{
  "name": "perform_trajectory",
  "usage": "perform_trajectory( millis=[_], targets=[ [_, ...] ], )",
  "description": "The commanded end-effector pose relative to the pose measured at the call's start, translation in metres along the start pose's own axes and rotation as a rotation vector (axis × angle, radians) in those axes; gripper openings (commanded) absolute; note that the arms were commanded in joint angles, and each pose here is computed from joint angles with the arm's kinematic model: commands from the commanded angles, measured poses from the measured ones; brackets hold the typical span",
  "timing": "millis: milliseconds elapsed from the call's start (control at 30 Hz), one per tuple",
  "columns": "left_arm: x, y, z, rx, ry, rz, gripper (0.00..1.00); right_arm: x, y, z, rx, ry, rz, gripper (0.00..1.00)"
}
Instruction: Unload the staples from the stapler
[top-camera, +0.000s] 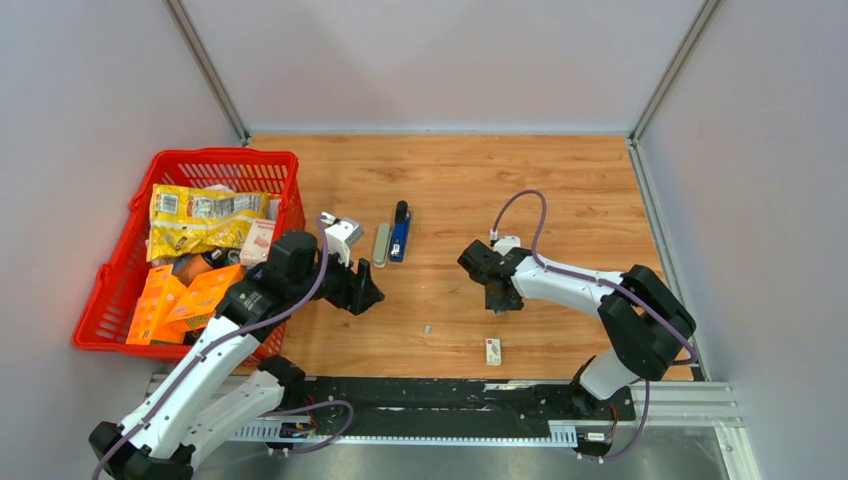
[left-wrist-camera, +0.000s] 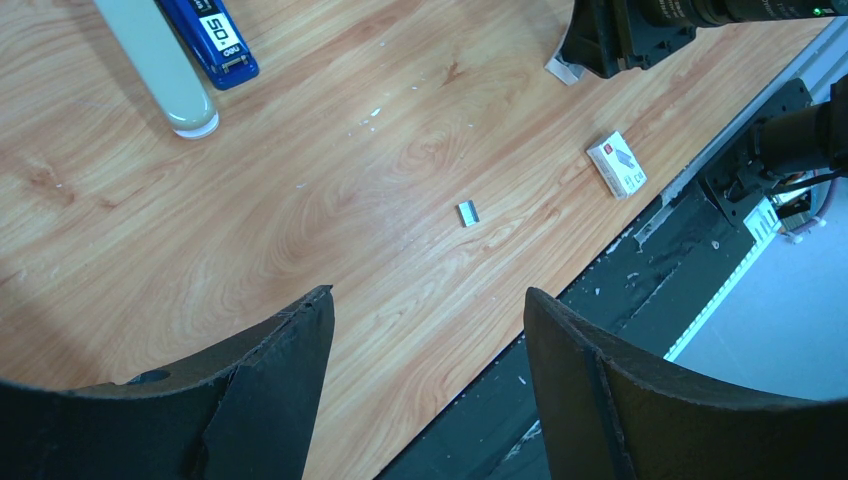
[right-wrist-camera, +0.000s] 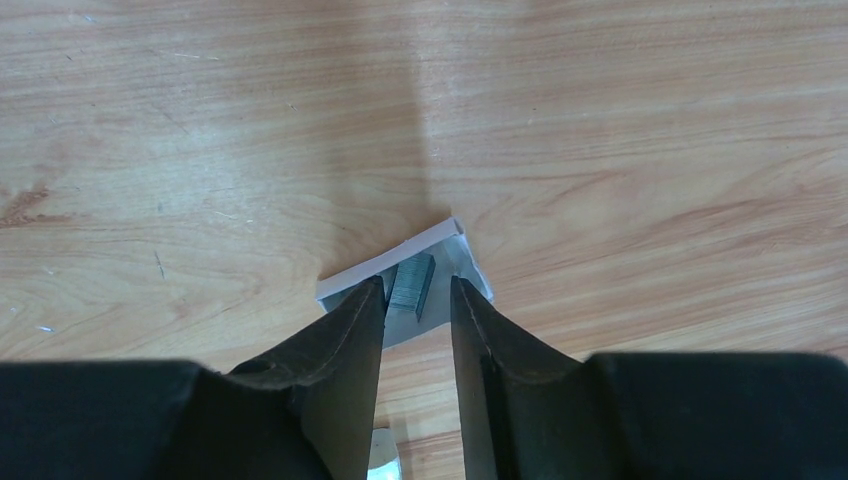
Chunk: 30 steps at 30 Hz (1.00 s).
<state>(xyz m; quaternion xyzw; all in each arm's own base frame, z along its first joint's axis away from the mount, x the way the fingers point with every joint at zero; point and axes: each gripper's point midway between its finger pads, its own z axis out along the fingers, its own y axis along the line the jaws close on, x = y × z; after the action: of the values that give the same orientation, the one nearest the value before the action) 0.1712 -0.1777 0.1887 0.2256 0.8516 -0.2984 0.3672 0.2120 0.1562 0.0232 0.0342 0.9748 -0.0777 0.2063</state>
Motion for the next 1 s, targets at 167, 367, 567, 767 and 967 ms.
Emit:
perform_trajectory(
  millis=[167,367,567,767,967],
  targets=[
    [-0.003,-0.002,0.000,0.011,-0.015,0.026,0.77,-0.028,-0.004,-0.030,-0.017,-0.092,0.058,0.36],
    [-0.003,-0.002,0.000,0.010,-0.016,0.027,0.77,-0.037,0.006,-0.058,-0.078,-0.134,0.039,0.37],
    [-0.006,0.000,-0.003,-0.004,-0.033,0.029,0.77,-0.024,0.043,-0.079,-0.205,-0.134,-0.054,0.39],
    [-0.012,0.001,-0.009,-0.022,-0.075,0.039,0.77,0.008,0.106,-0.092,-0.454,-0.101,-0.171,0.43],
    [-0.018,0.003,-0.018,-0.052,-0.124,0.047,0.77,0.029,0.146,-0.099,-0.501,-0.069,-0.239,0.47]
  ],
)
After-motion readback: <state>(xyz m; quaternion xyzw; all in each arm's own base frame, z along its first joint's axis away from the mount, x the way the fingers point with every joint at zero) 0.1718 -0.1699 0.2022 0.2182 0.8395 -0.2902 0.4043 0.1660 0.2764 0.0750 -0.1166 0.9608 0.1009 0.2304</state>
